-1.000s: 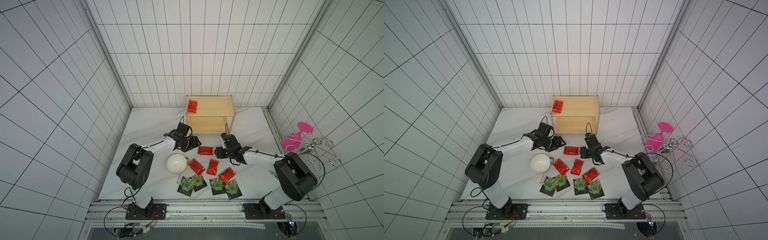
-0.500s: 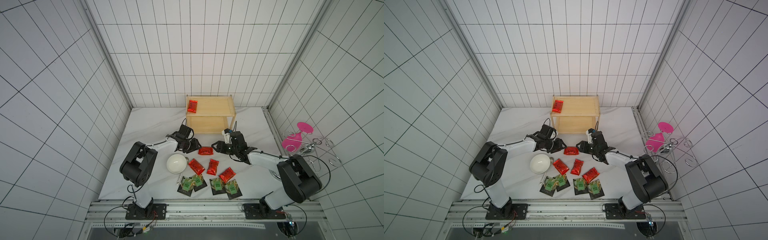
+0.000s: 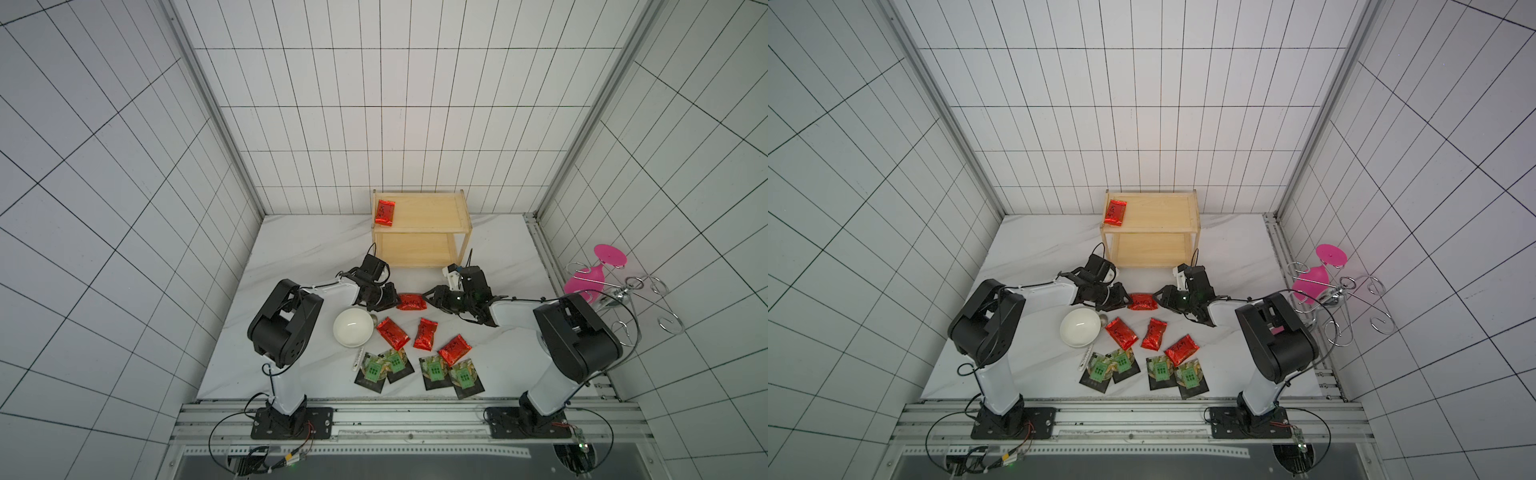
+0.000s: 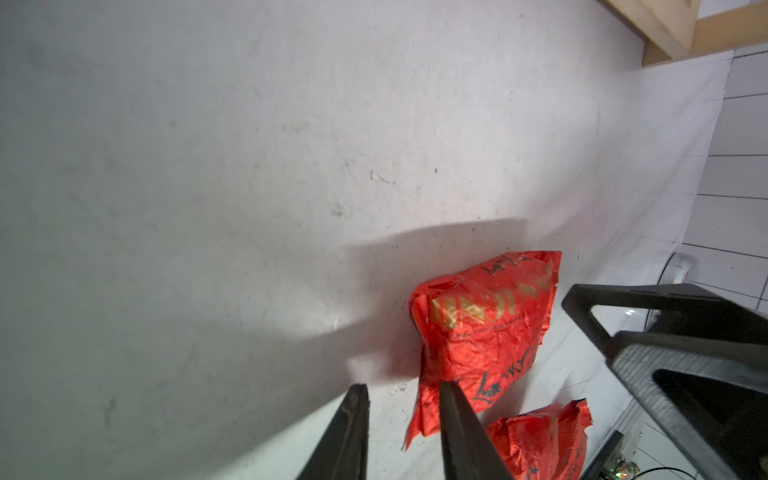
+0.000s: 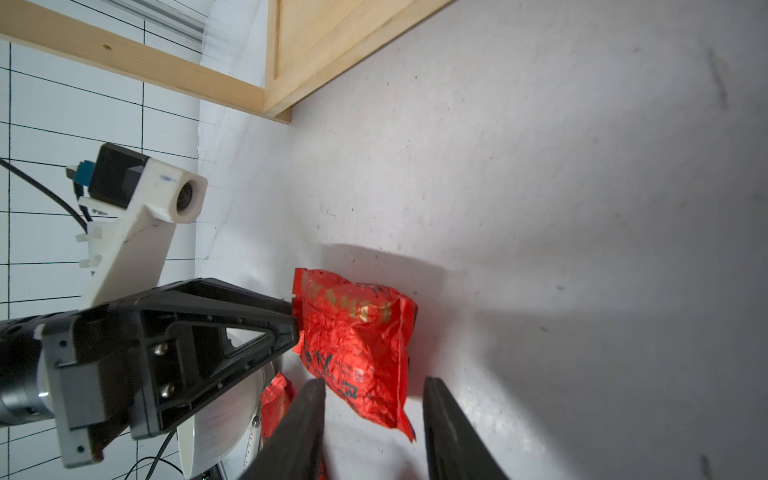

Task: Place the tea bags on the shelf by color
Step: Pick up the tea bag from the center of the board.

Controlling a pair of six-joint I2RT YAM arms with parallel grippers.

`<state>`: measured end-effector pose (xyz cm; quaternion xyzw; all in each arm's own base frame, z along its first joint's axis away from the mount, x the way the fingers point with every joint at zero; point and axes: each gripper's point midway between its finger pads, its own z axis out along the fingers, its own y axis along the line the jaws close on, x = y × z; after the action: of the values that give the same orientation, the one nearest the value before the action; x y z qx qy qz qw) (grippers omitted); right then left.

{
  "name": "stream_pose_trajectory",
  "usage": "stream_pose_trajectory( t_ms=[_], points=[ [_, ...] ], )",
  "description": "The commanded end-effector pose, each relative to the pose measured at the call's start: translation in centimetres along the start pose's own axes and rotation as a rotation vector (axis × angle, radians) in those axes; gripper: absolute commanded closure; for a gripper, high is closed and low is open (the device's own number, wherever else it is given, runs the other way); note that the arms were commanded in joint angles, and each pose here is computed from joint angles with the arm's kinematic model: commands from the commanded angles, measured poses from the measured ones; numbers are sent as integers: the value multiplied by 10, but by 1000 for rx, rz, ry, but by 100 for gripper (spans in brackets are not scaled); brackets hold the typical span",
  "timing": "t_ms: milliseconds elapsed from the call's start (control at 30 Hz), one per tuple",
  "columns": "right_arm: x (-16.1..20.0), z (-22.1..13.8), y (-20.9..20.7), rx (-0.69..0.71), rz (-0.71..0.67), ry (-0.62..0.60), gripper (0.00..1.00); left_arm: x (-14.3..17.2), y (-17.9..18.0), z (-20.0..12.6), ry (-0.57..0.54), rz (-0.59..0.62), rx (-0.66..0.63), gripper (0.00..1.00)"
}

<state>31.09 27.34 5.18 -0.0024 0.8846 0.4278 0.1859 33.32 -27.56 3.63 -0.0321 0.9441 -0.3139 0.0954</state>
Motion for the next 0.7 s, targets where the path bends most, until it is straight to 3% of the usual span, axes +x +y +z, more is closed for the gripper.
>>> stream_pose_trajectory(
  t_ms=[0,200,400,667],
  points=[
    [0,4,-3,-23,30,9,59,4,4,9,10,15,5,70],
    [0,4,-9,-25,51,7,61,5,4,12,12,19,19,80],
    [-3,2,-10,-33,64,-1,61,6,3,13,16,21,27,100],
    [-22,-27,1,-67,77,-38,61,-1,-22,-10,-23,64,94,100]
  ],
)
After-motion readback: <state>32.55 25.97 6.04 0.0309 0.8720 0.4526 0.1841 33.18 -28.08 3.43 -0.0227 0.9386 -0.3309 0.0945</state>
